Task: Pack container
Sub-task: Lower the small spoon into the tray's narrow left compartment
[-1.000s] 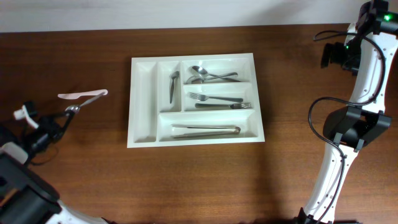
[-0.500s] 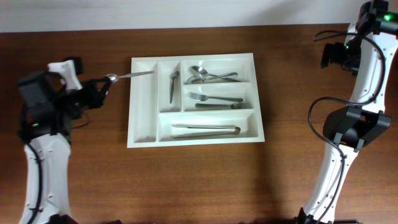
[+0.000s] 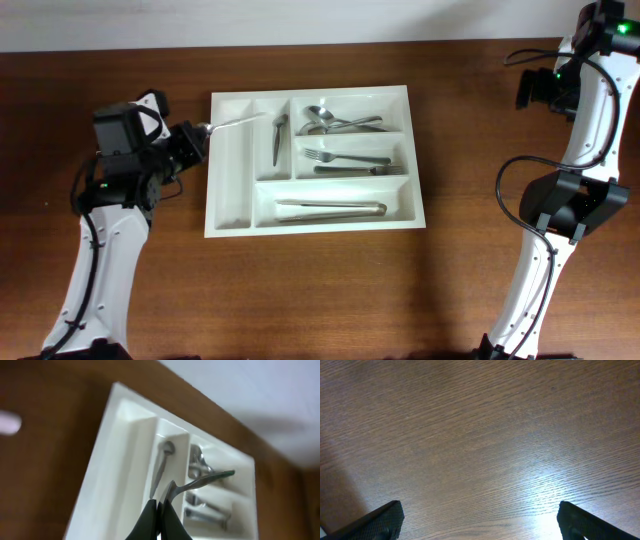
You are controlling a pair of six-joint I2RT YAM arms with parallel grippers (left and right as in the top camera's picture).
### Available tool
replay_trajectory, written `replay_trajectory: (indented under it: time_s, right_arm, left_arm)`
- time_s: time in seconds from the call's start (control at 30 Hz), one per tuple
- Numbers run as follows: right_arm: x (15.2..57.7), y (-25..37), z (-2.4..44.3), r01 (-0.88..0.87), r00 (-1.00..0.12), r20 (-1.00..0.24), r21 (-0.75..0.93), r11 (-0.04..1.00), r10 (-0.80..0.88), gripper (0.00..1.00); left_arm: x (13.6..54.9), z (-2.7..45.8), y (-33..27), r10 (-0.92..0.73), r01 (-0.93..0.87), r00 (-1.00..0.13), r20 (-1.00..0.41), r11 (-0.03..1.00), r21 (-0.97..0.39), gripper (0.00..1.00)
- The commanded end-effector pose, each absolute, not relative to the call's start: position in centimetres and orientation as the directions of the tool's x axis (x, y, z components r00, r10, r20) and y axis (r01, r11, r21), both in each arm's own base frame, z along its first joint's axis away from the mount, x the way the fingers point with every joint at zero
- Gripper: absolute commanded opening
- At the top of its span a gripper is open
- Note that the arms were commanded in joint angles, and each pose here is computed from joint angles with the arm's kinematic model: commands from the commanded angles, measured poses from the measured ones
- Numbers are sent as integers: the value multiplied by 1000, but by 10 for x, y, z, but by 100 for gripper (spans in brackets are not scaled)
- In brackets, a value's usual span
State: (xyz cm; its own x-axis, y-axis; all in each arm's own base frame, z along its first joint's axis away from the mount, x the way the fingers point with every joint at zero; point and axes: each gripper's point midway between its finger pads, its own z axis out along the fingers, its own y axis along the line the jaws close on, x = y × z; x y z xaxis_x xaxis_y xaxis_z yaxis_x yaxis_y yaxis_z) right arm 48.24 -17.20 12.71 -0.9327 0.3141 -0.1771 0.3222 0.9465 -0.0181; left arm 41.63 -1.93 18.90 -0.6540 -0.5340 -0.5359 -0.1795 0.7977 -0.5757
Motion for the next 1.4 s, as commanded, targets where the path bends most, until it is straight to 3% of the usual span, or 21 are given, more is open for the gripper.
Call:
replay_trajectory:
  time_s: [0.0,0.17,0.37,0.57,0.77,1.03,1.37]
  right_arm:
    - [482,-172,137,318,-930,-196,-11,948,310,99]
    - [482,-172,137,318,-930,-196,-11,948,310,99]
    - [482,-172,137,318,-930,-196,-11,948,310,99]
    - [482,-172,137,318,-930,-196,-11,948,310,99]
    - [482,-172,137,318,-930,-196,-11,948,310,99]
    - [482,-172,137,318,-930,-196,-11,948,310,99]
    - [482,-172,137,318,-930,-196,-11,948,310,99]
  left_arm:
    - [420,185,-17,-770,-422,-523,-365,606,-674,2]
    - [417,182,-46,-814,-469,-509,-281,535,-702,2]
    - [403,154,-68,-905,-649,-396,-158,398,-648,2]
    - [399,137,-95,-929,-706,-366,-60,319,-632,2]
    - [394,122,-114,-967,-781,-251,47,174,-600,2]
    - [394,111,-113,-999,-808,-39,24,17,-589,2]
    - [395,93,-107,-998,-826,51,24,-55,-560,2]
